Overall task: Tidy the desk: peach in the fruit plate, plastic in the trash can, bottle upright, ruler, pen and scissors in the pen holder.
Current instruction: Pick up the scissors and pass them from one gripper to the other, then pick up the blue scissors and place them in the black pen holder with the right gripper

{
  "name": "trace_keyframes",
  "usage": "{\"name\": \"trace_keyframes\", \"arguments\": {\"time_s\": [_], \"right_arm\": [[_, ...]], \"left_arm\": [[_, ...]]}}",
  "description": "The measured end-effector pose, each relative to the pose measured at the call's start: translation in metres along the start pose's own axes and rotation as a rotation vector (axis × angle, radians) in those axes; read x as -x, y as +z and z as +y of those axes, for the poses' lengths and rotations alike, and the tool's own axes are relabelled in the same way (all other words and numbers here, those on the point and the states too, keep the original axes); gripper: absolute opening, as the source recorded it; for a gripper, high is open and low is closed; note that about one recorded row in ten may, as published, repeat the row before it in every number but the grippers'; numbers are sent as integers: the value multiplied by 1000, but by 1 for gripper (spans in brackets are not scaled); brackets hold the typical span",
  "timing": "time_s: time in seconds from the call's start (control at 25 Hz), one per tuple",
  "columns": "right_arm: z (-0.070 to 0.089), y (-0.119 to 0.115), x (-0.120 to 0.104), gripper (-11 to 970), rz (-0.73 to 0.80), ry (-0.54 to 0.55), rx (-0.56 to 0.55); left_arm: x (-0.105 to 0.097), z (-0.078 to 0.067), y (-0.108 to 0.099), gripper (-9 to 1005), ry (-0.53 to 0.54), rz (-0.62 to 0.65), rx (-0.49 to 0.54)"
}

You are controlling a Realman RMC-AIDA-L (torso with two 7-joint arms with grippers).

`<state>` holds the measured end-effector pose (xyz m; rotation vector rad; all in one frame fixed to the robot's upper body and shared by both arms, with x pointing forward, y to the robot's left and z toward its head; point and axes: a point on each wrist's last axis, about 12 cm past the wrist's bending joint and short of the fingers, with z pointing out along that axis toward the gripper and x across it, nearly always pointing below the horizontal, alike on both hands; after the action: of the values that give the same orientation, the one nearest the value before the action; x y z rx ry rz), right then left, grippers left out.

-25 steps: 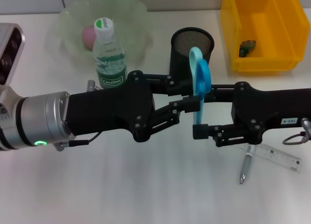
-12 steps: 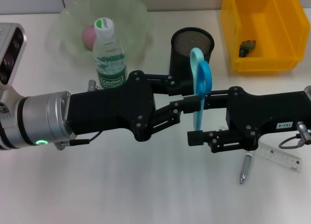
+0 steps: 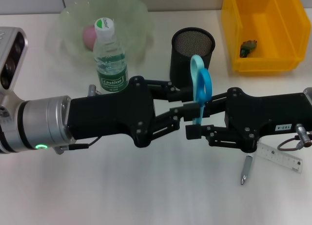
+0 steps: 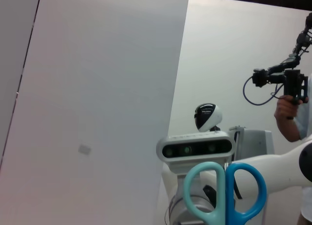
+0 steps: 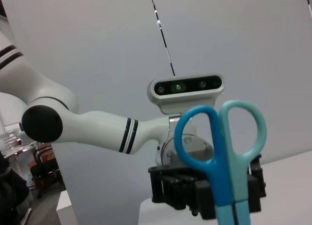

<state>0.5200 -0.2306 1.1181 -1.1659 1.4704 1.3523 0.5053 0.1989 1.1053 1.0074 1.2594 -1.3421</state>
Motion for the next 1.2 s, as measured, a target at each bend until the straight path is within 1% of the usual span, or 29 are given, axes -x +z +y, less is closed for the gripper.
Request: {"name": "trace_keyframes", "arguments": {"time_s": [0.24,0.52,0.72,0.84,1.2], "right_arm": [[0,0,1,325,3,-8,-1],[0,-1,2,331,4,-11,-1],[1,-1,2,322,3,-39,12],[2,-1,2,210,3,-46,15],[1,-1,2,209,4,-46,10]], "left_arm": [[-2,-1,1,231,-5,21,-13],[-2,-1,0,231,-5,22,-14],[-1,0,0,230,-4,22,-13],[-1,0,0,230,-3,23,-11],[-2,0,-1,231,-6,18,6]]}}
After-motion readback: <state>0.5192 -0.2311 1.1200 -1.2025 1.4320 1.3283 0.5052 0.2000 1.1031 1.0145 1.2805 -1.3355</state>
